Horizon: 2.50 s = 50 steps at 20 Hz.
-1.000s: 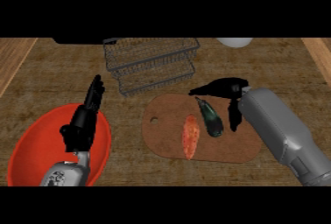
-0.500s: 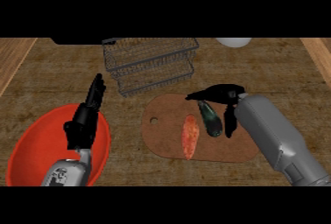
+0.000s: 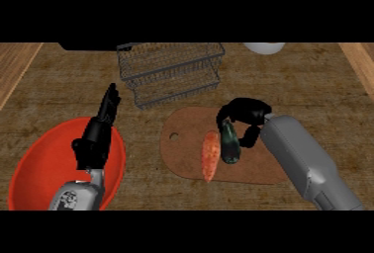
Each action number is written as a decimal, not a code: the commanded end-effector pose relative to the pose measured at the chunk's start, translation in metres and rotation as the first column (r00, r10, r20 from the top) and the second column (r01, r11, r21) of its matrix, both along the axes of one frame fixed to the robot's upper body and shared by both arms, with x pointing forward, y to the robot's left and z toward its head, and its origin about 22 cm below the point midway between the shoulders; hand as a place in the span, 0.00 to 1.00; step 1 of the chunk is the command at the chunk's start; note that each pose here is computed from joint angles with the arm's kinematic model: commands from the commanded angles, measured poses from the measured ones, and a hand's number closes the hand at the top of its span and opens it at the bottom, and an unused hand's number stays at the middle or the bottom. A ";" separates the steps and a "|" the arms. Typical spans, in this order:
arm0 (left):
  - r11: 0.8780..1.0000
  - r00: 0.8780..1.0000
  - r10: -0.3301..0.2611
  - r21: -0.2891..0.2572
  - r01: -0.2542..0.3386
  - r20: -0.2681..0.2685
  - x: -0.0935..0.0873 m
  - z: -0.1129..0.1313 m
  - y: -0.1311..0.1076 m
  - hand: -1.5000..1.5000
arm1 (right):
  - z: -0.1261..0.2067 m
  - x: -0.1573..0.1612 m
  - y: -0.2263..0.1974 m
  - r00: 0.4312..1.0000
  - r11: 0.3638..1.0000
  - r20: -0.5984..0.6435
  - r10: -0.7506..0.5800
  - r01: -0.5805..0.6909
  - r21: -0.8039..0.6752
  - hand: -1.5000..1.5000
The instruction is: Pick the eggplant from the cutting board and place it in the tiered basket
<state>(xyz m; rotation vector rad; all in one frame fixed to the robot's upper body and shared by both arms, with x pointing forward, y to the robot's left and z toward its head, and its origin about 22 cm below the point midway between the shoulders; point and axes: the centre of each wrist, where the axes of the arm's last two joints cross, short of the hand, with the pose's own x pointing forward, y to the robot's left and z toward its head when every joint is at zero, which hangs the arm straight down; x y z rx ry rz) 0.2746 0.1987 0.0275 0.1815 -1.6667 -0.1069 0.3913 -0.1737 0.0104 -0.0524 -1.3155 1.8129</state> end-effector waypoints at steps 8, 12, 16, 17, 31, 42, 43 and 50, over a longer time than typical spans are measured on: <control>1.000 1.000 -0.024 0.005 0.024 -0.013 0.003 0.003 -0.004 0.50 | 0.000 -0.021 0.101 0.915 0.909 0.314 -0.253 0.336 -0.247 1.00; 0.999 0.999 -0.040 0.010 0.040 -0.023 0.003 -0.002 -0.001 0.50 | 0.020 -0.027 0.122 0.809 0.806 0.462 -0.363 0.521 -0.280 1.00; 0.998 0.998 -0.059 0.016 0.059 -0.006 0.010 0.006 -0.007 0.50 | 0.060 -0.041 0.155 0.695 0.746 0.568 -0.442 0.636 -0.197 1.00; 0.998 0.998 -0.061 0.019 0.061 -0.024 0.011 0.004 -0.010 0.50 | 0.066 -0.048 0.162 0.665 0.728 0.587 -0.462 0.662 -0.176 1.00; 0.999 0.999 -0.032 -0.004 0.032 -0.028 0.002 -0.003 -0.003 0.50 | 0.247 -0.130 0.234 0.440 0.667 0.647 -0.623 0.731 0.145 1.00; 0.999 0.999 -0.033 0.002 0.033 -0.008 0.010 0.013 -0.012 0.50 | 0.291 -0.090 0.239 0.432 0.580 0.432 -0.792 0.754 0.308 1.00; 1.000 1.000 -0.028 -0.011 0.028 0.008 0.006 0.009 -0.008 0.50 | 0.297 -0.081 0.235 0.443 0.603 0.464 -0.767 0.745 0.285 1.00; 1.000 1.000 -0.025 0.004 0.025 -0.001 -0.003 -0.004 -0.016 0.50 | 0.299 -0.044 0.242 0.360 0.551 0.505 -0.784 0.778 0.301 1.00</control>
